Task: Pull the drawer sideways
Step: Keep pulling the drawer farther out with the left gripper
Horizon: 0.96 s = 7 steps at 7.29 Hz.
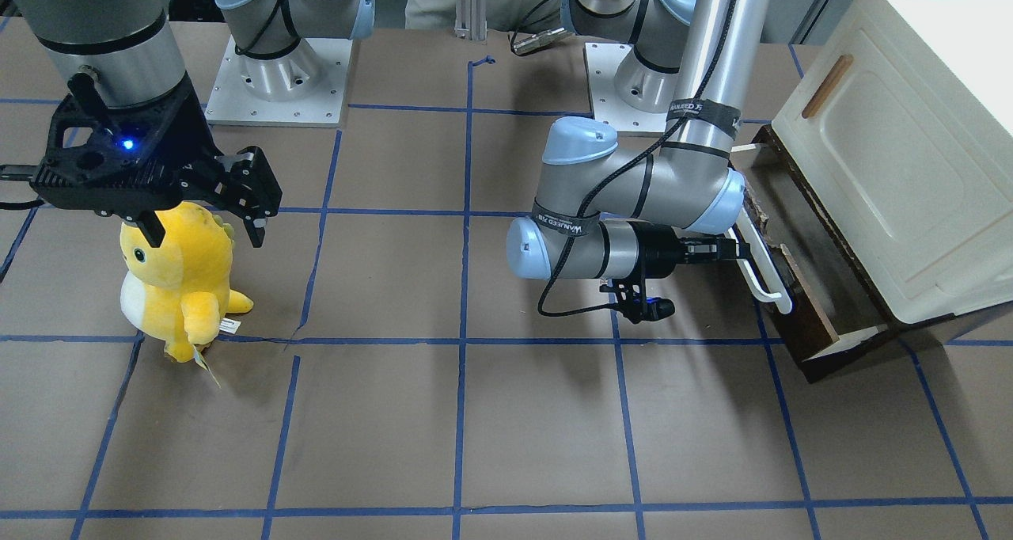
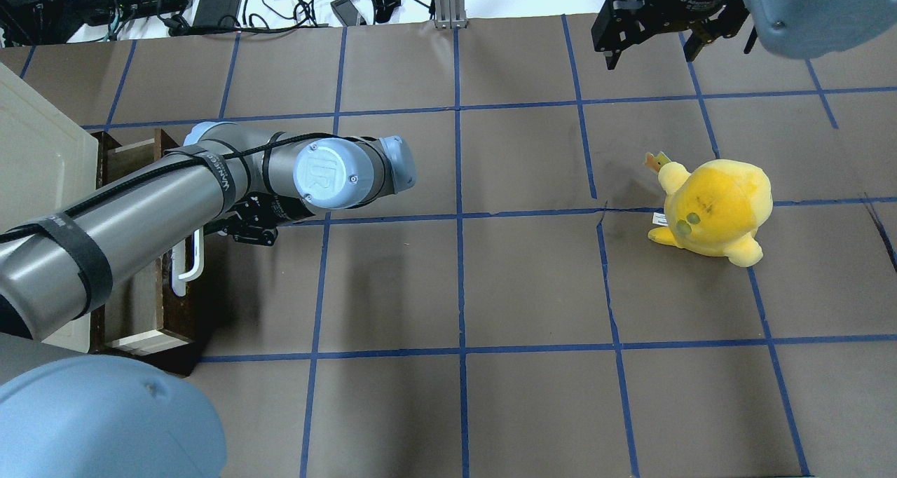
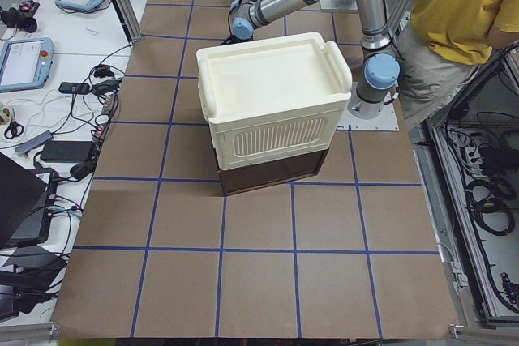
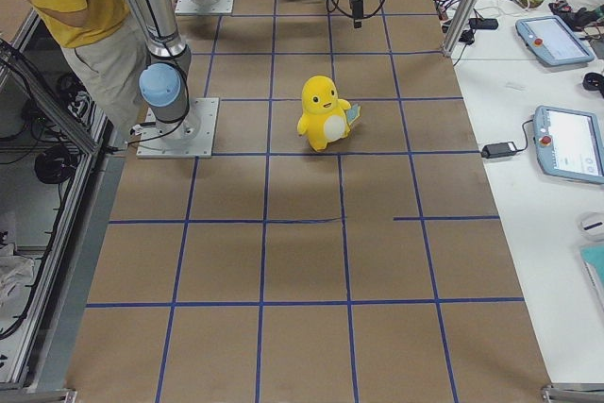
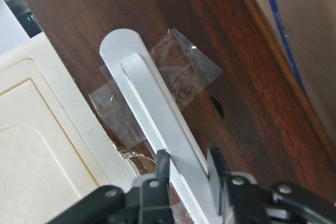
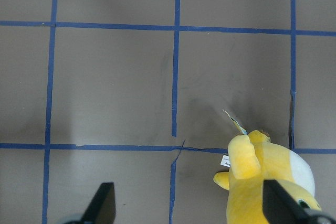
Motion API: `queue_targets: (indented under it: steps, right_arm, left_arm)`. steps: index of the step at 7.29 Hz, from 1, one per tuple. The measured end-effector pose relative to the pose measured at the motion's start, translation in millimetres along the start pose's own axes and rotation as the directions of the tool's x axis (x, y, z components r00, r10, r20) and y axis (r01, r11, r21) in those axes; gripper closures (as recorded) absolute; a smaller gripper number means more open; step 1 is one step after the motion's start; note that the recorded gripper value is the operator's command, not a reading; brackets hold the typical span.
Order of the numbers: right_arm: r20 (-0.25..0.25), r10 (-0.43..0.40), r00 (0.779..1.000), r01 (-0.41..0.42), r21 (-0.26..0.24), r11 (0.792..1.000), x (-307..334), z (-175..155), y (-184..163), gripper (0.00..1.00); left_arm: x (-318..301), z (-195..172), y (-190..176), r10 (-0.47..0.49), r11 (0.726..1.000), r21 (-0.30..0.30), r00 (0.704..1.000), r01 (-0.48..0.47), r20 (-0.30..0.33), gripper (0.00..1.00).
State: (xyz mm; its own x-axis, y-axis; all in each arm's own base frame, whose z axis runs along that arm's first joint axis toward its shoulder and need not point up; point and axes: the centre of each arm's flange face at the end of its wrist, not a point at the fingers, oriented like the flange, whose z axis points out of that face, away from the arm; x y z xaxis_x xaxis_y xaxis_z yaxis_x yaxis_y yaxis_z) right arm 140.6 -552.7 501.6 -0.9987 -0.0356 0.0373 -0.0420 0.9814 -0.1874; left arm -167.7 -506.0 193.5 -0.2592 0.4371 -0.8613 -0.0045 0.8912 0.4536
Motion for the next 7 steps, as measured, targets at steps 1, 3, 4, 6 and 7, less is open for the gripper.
queue_targets:
  steps: [1,3,4,6,7]
  right_arm:
    - [0.000,0.000,1.000,0.000,0.000,1.000,0.0,0.0,0.0,0.00]
    - [0.000,0.000,1.000,0.000,0.000,1.000,0.0,0.0,0.0,0.00]
    - [0.000,0.000,1.000,0.000,0.000,1.000,0.0,0.0,0.0,0.00]
    - [0.000,0.000,1.000,0.000,0.000,1.000,0.0,0.0,0.0,0.00]
    - [0.000,0.000,1.000,0.000,0.000,1.000,0.0,0.0,0.0,0.00]
  left_arm:
    - [-1.1,-3.7,-0.3,-0.001,1.000,0.004,1.000,0.001,-0.004,0.69]
    - [-1.8,-7.7,-1.0,-0.002,1.000,0.007,1.000,0.002,-0.007,0.68]
    - [-1.6,-8.5,-1.3,-0.002,1.000,0.009,1.000,0.002,-0.007,0.68]
    - [-1.0,-10.1,-1.2,0.001,1.000,0.012,1.000,-0.001,-0.006,0.68]
    - [-0.7,-11.4,-0.9,0.002,1.000,0.014,1.000,-0.002,-0.004,0.68]
